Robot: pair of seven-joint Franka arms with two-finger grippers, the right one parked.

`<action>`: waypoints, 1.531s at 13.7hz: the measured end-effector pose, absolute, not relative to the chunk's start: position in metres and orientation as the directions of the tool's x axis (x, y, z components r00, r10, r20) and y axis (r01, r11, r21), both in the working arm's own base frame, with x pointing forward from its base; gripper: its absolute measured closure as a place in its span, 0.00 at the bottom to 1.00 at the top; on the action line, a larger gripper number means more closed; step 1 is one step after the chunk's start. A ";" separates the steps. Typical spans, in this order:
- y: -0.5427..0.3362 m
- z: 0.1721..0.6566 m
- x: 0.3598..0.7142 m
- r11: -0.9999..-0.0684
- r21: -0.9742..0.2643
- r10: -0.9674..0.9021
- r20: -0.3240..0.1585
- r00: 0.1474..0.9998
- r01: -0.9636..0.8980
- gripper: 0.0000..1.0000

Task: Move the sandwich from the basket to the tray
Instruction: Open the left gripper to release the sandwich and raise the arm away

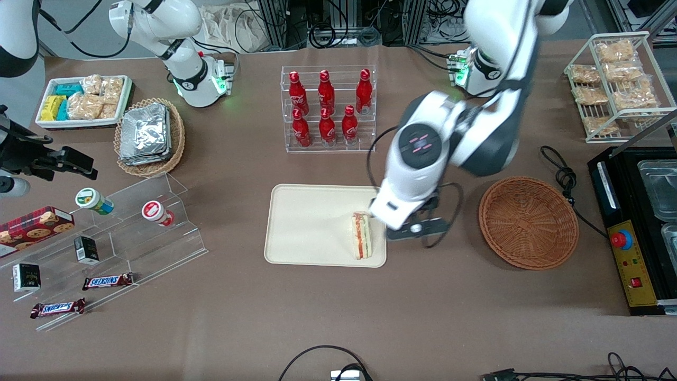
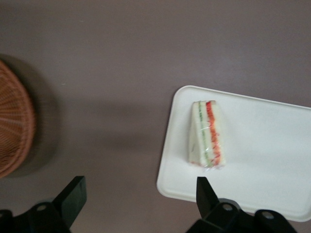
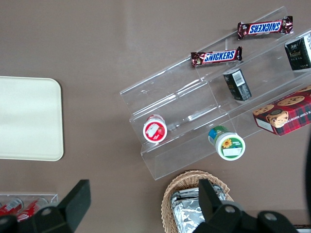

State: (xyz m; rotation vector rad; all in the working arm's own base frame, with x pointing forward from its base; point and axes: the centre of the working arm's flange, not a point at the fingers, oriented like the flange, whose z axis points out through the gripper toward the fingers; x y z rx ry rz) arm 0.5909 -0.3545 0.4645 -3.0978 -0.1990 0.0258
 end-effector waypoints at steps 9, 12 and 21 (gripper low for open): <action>-0.138 0.540 0.557 -0.997 0.015 0.081 -0.041 0.996 0.081 0.00; -0.115 0.539 0.561 -0.998 0.013 0.061 -0.053 0.997 0.062 0.00; -0.106 0.527 0.563 -0.999 0.007 0.043 -0.098 0.994 0.044 0.00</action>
